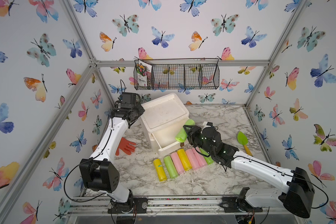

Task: Sort the rolls of trash bags by color and place them into the drawer
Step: Pick up the roll of trash bags from the center of the board, then place the roll of trash bags in the drawer.

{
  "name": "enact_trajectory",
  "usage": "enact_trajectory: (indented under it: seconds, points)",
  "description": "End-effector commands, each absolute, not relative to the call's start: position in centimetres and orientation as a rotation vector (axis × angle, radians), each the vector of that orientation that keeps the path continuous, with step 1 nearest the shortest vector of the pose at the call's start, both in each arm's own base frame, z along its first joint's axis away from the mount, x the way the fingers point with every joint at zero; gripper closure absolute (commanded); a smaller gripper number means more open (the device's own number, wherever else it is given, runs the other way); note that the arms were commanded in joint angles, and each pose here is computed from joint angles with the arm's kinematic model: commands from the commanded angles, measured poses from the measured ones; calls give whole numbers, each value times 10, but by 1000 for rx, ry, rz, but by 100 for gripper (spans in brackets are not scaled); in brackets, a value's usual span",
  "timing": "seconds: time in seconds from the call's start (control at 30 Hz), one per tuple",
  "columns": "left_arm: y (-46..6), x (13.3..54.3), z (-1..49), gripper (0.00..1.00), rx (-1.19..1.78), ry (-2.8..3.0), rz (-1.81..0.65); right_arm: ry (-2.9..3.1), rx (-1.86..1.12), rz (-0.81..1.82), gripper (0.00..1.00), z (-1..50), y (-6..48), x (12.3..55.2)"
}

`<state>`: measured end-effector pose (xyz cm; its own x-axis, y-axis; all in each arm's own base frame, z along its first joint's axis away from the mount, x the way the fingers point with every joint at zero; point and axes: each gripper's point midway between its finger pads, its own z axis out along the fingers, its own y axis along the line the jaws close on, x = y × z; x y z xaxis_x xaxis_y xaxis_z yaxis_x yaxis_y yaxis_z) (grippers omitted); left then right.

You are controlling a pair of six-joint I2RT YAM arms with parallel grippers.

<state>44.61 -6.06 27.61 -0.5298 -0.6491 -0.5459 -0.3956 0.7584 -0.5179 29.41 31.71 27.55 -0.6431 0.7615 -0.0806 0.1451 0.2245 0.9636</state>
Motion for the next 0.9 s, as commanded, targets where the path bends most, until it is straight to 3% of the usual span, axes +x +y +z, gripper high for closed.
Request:
enact_trajectory:
  seconds: [0.0, 0.37, 0.63, 0.87]
  points:
    - [-107, 439, 247, 100, -800, 2329, -681, 1816, 886, 1508, 52, 301, 315, 301]
    - [-110, 442, 240, 100, -792, 2344, -691, 1868, 870, 1538, 36, 294, 343, 304]
    - [-110, 443, 242, 100, -783, 2345, -686, 1860, 752, 1523, 35, 312, 346, 301]
    - [-109, 444, 241, 100, -785, 2348, -673, 1917, 365, 1185, 34, 341, 309, 282]
